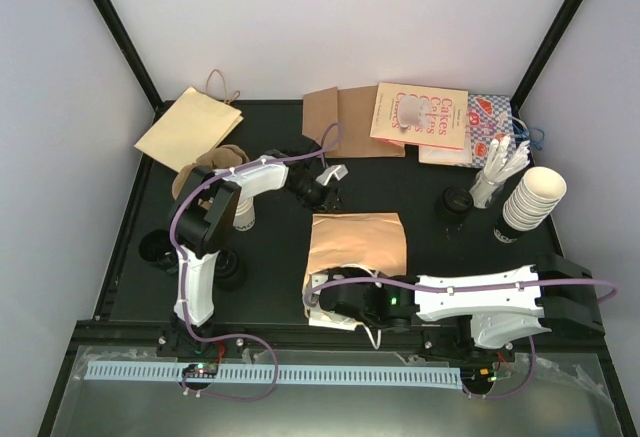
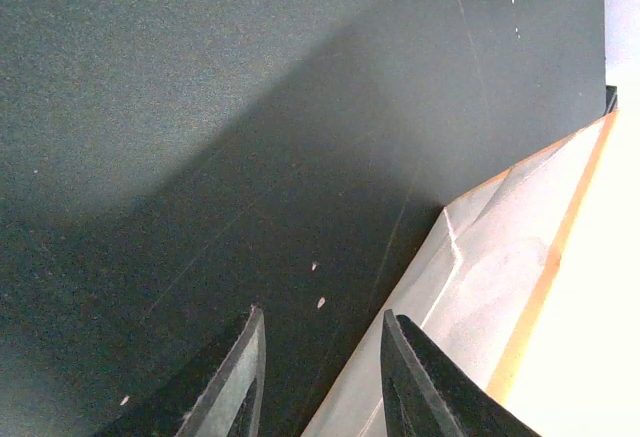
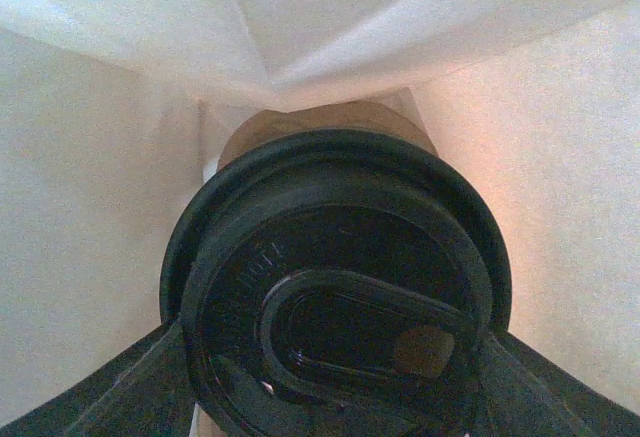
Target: Pack the takeout coffee
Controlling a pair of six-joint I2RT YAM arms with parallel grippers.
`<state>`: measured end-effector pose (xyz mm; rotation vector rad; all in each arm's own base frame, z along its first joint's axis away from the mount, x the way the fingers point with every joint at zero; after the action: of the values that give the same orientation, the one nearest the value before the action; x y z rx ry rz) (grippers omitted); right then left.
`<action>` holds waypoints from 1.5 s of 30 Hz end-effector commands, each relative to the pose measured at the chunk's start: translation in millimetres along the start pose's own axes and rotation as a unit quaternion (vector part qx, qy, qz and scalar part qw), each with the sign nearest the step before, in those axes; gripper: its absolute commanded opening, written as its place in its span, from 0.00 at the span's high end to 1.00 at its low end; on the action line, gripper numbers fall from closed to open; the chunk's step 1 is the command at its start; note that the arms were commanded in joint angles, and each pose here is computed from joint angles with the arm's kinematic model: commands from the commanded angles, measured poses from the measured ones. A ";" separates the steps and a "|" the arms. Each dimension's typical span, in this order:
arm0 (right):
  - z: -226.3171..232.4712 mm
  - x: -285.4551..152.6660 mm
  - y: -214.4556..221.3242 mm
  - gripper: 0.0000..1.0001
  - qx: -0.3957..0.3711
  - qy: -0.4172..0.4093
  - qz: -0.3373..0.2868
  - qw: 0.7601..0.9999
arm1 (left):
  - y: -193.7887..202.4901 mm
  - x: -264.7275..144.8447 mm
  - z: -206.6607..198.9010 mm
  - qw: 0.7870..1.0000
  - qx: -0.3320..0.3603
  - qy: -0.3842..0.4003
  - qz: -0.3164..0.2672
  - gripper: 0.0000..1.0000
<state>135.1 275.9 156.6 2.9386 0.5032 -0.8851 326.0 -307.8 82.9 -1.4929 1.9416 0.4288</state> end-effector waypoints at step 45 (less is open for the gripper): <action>-12.4 16.4 17.2 0.38 0.066 -0.165 0.002 0.984 | 11.2 -21.0 12.6 0.998 -0.054 -0.035 0.003 0.28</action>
<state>158.9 276.6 154.8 2.8707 0.4406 -1.2165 321.5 -287.7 64.6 -1.5146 1.9203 0.5709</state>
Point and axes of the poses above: each gripper's point midway between its finger pads, its own x axis out along the fingers, its own z axis along the line the jaws close on, y = z × x, the point moved 3 cm from there along -x, back along the fingers, and after that the axes turned 7 degrees about -x, right-handed, at the moved point
